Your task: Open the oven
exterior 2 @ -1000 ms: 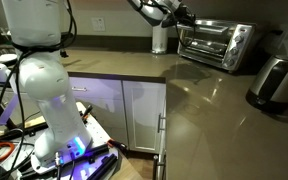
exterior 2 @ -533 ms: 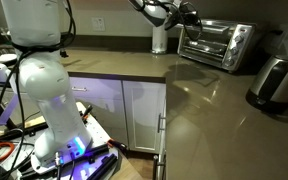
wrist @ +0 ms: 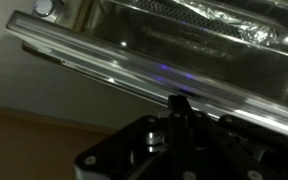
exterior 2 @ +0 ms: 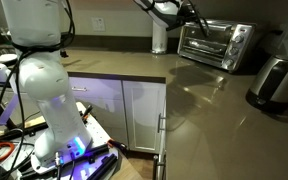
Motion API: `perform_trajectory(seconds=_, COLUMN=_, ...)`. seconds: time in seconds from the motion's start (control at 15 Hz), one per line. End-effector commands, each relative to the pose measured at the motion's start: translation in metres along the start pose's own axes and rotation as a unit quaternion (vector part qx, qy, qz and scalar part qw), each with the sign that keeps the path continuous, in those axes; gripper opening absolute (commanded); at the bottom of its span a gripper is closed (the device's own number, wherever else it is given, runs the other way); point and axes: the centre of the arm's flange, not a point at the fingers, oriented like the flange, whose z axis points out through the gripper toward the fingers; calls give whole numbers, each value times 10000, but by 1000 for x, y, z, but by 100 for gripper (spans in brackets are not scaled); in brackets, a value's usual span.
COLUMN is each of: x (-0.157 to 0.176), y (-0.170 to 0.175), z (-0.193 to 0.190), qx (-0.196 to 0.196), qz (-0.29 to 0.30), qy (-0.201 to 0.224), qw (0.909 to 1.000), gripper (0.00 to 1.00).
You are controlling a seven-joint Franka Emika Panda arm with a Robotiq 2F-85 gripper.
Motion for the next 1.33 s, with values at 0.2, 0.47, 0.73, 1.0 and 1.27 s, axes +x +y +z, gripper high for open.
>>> perform_trajectory(seconds=0.2, x=4, y=-3, z=-9, qx=612, qz=1111, qy=-139, qw=9918, gripper=0)
perform_trajectory(seconds=0.47, x=4, y=-8, z=-11, qx=659, qz=1382, qy=-336, qw=9876, gripper=0)
perform_trajectory(seconds=0.73, x=1, y=-16, z=-14, qx=684, qz=1630, qy=-644, qw=9822, gripper=0)
perform_trajectory(seconds=1.0, x=-4, y=-23, z=-21, qx=643, qz=1692, qy=-876, qw=9796, gripper=0)
perform_trajectory(seconds=1.27, x=-5, y=-30, z=-31, qx=520, qz=1647, qy=-1030, qw=9796, gripper=0)
